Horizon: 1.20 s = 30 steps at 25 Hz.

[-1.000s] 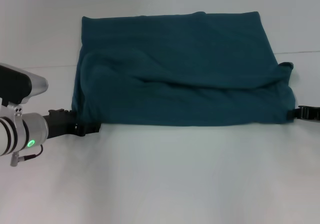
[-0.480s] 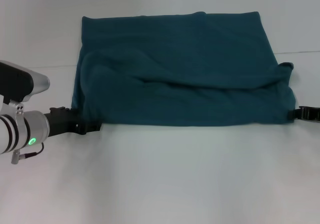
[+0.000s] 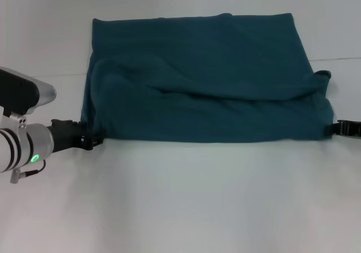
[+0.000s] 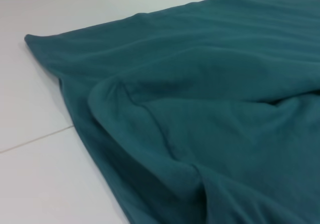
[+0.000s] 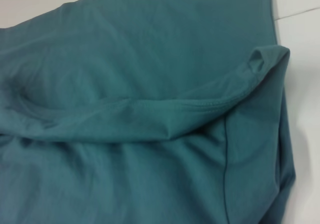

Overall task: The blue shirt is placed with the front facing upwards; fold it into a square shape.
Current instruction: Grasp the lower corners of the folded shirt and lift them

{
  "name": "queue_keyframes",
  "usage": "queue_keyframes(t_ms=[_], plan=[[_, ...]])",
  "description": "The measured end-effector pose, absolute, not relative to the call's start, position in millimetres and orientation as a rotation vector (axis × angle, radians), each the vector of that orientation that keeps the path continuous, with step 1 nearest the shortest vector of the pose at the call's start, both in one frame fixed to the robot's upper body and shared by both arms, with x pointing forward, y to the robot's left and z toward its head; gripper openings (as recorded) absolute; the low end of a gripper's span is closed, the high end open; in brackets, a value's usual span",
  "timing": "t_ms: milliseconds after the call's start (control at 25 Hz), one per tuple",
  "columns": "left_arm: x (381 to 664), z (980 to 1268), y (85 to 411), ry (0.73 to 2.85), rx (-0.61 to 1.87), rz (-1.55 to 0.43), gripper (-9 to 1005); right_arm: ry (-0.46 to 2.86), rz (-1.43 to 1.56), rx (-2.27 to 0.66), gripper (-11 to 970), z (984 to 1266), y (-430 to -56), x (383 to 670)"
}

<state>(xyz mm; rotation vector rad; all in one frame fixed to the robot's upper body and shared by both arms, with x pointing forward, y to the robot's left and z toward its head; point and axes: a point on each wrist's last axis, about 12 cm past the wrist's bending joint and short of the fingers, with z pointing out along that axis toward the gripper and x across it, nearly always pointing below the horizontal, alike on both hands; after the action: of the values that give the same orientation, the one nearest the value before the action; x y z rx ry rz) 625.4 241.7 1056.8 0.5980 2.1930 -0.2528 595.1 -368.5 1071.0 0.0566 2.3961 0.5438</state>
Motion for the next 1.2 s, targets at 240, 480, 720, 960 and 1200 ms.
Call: queue_keyframes(t_ms=[240,480,720,960,1200], plan=[[625.2,1056.6,239.4,2.193,0.614,-0.253,493,2.394,0.546,0.061,19,1070.9,-368.5,595.0],[624.2,1055.7,232.8,2.192,0.663,-0.257,289,2.391,0.546,0.064,19,1071.2,-369.1,595.0],[624.8,1056.4,231.1,2.189,0.67,-0.259,255,2.391,0.547,0.065,20,1070.8,-368.6,594.8],[625.7,1056.9,230.0,2.187,0.679,-0.253,229,2.392,0.547,0.066,20,1070.6,-368.8,594.5],[627.9,1059.5,227.8,2.181,0.682,-0.252,144,2.391,0.548,0.064,19,1070.6,-367.9,594.8]])
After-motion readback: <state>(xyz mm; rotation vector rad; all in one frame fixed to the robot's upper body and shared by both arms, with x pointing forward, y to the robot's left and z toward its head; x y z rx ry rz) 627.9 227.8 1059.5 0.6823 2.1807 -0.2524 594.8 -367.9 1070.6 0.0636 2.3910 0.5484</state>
